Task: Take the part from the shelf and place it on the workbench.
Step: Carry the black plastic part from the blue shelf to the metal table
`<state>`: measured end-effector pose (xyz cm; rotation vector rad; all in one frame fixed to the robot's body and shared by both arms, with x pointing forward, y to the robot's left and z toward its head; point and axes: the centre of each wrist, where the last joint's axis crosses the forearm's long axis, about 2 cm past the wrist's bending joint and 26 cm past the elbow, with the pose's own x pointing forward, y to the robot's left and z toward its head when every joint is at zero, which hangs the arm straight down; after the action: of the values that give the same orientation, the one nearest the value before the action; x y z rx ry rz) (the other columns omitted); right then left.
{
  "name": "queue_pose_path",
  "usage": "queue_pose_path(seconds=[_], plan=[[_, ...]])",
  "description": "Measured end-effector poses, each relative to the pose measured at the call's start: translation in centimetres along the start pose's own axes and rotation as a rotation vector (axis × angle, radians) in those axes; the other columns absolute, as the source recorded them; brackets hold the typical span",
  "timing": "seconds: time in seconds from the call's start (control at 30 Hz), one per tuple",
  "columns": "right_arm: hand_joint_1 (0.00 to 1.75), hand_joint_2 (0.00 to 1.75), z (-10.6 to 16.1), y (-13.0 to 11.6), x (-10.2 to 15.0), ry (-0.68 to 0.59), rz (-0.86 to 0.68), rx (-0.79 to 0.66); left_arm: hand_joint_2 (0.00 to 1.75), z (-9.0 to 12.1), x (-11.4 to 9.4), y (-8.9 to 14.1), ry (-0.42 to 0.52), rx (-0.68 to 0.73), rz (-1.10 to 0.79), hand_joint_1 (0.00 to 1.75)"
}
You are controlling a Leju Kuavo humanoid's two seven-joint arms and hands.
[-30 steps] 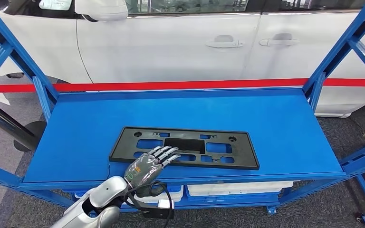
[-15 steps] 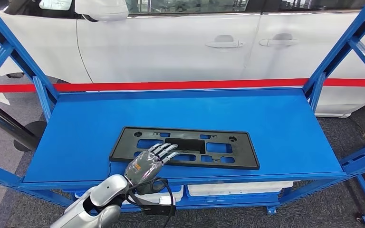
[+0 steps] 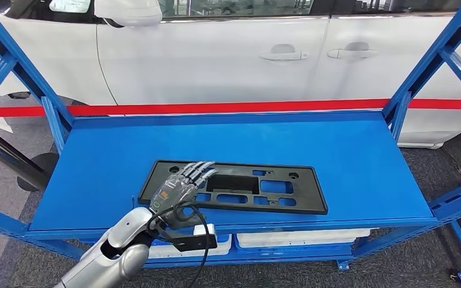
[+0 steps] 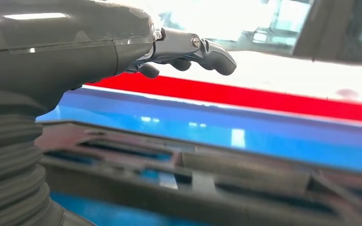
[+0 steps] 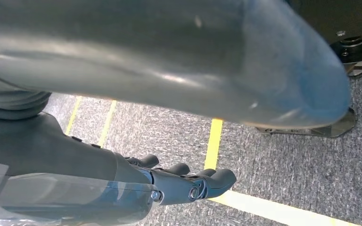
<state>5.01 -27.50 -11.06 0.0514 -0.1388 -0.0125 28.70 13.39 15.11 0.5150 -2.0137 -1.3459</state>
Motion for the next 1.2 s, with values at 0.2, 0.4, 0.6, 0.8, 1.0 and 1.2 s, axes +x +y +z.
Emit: queue_pose_path(seconds=[0.2, 0.4, 0.6, 0.8, 1.0, 1.2], plan=[[0.0, 0.0, 0.0, 0.0, 0.0, 0.002, 0.004, -0.001, 1.75, -0.2, -0.8, 1.0, 0.026, 0.044, 0.017, 0.0], [0.0, 0.0, 0.0, 0.0, 0.0, 0.002, 0.004, -0.001, 1.75, -0.2, -1.0, 1.2, 0.034, 0.055, 0.023, 0.0], [0.0, 0.0, 0.0, 0.0, 0.0, -0.001, 0.007, 0.0, 1.75, -0.3, -1.1, 1.4, 0.033, 0.072, 0.039, 0.0], [0.0, 0.0, 0.0, 0.0, 0.1, 0.0, 0.017, 0.001, 1.75, -0.7, -1.5, 1.6, 0.035, 0.089, -0.111, 0.0], [0.0, 0.0, 0.0, 0.0, 0.2, 0.003, 0.026, 0.003, 1.75, -0.9, -2.2, 0.5, 0.031, 0.023, -0.221, 0.0], [0.0, 0.0, 0.0, 0.0, 0.3, 0.006, 0.031, 0.003, 1.75, -1.1, -2.6, -0.4, 0.002, -0.047, -0.3, 0.0]])
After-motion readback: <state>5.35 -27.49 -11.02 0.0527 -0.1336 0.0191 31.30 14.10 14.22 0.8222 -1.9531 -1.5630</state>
